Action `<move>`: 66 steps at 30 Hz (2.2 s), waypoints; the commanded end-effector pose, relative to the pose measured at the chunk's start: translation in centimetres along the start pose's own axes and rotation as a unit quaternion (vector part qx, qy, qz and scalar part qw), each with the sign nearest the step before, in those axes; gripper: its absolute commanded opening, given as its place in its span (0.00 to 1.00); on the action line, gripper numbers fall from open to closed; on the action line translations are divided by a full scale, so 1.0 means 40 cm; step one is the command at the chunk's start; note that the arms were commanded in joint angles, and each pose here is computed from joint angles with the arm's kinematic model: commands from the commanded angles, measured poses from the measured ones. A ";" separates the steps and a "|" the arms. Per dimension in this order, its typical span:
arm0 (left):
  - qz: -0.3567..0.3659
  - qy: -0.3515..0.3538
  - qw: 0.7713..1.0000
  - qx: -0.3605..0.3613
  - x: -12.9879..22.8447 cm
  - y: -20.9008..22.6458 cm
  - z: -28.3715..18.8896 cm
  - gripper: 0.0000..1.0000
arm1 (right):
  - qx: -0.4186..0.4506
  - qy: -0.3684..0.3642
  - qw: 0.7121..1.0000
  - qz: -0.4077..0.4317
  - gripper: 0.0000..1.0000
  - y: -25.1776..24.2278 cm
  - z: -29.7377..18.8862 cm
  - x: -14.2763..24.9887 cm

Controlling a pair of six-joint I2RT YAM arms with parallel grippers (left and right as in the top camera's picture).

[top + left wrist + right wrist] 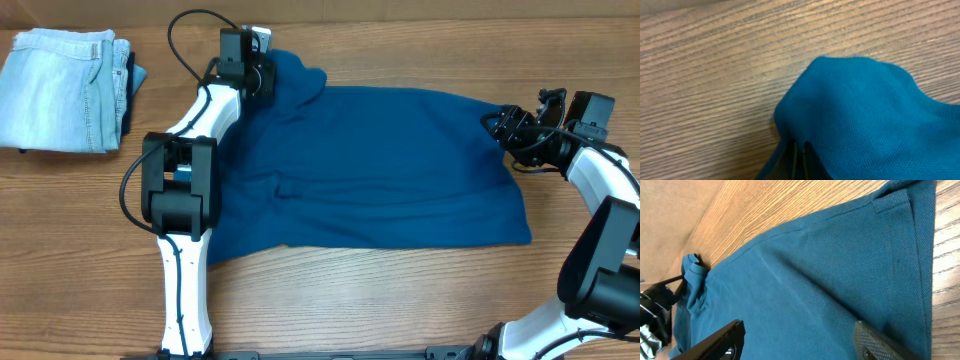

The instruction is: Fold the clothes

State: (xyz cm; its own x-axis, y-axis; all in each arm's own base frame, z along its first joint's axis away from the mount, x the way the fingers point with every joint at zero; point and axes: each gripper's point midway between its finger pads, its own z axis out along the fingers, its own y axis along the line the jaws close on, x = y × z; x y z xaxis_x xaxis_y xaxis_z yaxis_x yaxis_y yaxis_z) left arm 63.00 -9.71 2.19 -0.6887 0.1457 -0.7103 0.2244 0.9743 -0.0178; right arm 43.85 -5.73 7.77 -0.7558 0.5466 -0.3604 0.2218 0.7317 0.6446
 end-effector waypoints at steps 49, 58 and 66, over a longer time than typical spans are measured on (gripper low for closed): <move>-0.081 0.287 0.954 -0.006 0.066 -0.053 -0.370 0.49 | -0.004 0.001 1.000 -0.007 0.74 0.014 -0.003 -0.004; -0.098 0.169 0.981 -0.013 -0.056 -0.038 -0.283 0.64 | 0.014 -0.003 1.000 0.003 0.81 -0.010 0.009 -0.008; -0.104 0.192 0.975 0.040 0.012 -0.079 -0.182 0.63 | -0.014 -0.027 0.999 -0.019 0.81 0.018 0.008 -0.042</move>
State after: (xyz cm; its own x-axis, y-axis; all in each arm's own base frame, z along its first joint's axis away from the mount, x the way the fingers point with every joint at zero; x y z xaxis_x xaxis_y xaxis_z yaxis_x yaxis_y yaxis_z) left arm 57.69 -9.82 10.25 -0.8979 0.0073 -0.4402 0.0710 0.9892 -0.1284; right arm 44.99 -6.37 8.31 -0.7275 0.5447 -0.4171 0.1975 0.7485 0.6330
